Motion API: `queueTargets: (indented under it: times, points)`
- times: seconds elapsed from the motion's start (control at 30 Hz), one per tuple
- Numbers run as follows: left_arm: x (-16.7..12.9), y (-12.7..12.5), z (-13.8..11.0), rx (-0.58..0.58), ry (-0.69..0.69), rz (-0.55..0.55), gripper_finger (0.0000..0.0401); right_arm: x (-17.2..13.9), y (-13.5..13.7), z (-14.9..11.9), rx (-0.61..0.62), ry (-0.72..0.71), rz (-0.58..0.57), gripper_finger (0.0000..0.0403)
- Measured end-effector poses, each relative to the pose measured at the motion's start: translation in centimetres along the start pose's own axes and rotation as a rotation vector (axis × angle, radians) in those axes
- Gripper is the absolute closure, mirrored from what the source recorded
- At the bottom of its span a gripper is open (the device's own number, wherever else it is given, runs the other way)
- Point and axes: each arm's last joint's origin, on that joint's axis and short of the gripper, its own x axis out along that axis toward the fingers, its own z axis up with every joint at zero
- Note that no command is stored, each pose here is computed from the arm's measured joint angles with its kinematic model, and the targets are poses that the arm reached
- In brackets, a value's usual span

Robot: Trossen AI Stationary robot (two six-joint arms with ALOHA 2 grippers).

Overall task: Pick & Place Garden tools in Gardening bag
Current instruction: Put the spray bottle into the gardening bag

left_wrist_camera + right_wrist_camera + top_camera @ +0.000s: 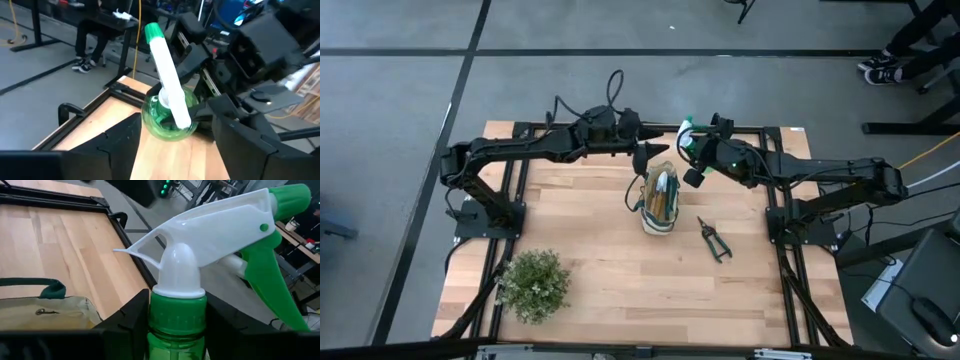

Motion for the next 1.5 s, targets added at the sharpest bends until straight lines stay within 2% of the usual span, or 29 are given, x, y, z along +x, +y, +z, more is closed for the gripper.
queueTargets:
  times: [0.2, 0.33, 0.67, 0.9, 1.07, 1.4, 1.5]
  points:
    - [2.1, 0.1, 0.9, -0.031, 0.067, 0.043, 0.0148, 0.4, 0.2, -0.2, -0.018, 0.018, -0.019, 0.0257]
    - [3.0, 0.3, 1.7, -0.032, 0.055, 0.035, 0.0147, 0.4, 0.2, -0.1, -0.016, 0.015, -0.020, 0.0257]
    - [5.6, 0.7, 0.0, -0.138, 0.135, -0.056, 0.0147, 0.4, 0.3, 0.0, -0.006, -0.003, -0.017, 0.0257]
    - [5.7, 0.7, 0.2, -0.138, 0.111, -0.063, 0.0151, 0.4, 0.3, 0.0, -0.007, -0.005, -0.005, 0.0252]
    - [5.6, 0.6, 0.4, -0.136, 0.098, -0.094, 0.0190, 0.4, 0.3, 0.0, -0.008, -0.003, -0.004, 0.0251]
    - [5.6, 0.7, 0.3, -0.101, 0.111, -0.100, 0.0316, 0.4, 0.3, 0.0, -0.011, -0.003, 0.014, 0.0249]
    - [5.6, 0.7, 0.3, -0.094, 0.116, -0.100, 0.0329, 0.4, 0.3, 0.0, -0.002, -0.002, 0.016, 0.0249]
